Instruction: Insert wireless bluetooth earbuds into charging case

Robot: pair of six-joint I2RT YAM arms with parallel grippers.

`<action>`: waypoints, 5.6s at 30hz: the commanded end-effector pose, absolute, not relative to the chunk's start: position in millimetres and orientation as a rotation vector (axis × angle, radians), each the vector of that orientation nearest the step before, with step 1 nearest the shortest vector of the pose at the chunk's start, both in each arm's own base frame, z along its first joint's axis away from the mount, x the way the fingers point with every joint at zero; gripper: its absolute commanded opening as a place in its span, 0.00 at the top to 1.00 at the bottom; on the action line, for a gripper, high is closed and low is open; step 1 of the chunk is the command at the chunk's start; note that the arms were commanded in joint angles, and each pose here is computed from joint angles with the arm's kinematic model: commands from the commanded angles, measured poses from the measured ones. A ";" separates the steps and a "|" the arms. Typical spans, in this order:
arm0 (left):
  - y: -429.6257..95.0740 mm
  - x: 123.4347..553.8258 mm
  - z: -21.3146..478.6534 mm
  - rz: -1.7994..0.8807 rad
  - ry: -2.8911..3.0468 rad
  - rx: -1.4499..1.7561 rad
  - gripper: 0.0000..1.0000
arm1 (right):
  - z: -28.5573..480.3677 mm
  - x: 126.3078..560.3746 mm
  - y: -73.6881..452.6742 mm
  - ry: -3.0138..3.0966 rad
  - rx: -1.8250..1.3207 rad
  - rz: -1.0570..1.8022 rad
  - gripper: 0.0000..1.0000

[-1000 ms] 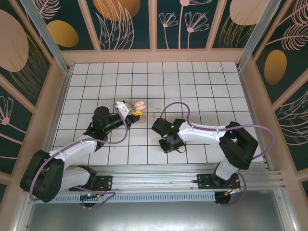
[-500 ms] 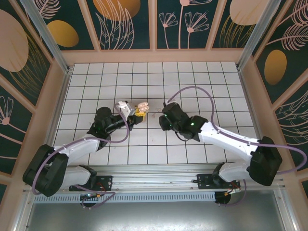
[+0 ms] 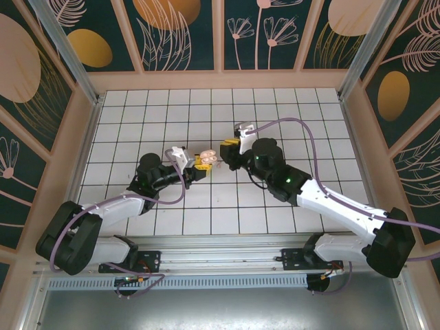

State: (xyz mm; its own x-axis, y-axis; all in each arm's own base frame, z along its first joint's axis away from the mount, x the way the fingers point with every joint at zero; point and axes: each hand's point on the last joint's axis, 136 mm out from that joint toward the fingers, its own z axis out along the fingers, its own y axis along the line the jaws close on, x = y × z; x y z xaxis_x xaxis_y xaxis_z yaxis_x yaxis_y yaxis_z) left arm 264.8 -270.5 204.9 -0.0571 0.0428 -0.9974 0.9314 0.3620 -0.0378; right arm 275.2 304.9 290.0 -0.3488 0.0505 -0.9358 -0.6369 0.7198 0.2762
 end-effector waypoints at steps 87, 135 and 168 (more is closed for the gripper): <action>-261.9 271.6 251.9 -0.830 1.321 0.881 0.81 | 235.6 244.0 350.3 1.899 -0.558 0.733 0.74; -264.5 270.4 244.2 -0.829 1.340 0.917 0.81 | 303.1 244.4 312.3 1.699 -0.418 1.177 0.53; -244.1 302.7 210.8 -0.689 1.568 0.752 0.82 | 233.2 292.4 280.2 2.212 -0.329 0.856 0.63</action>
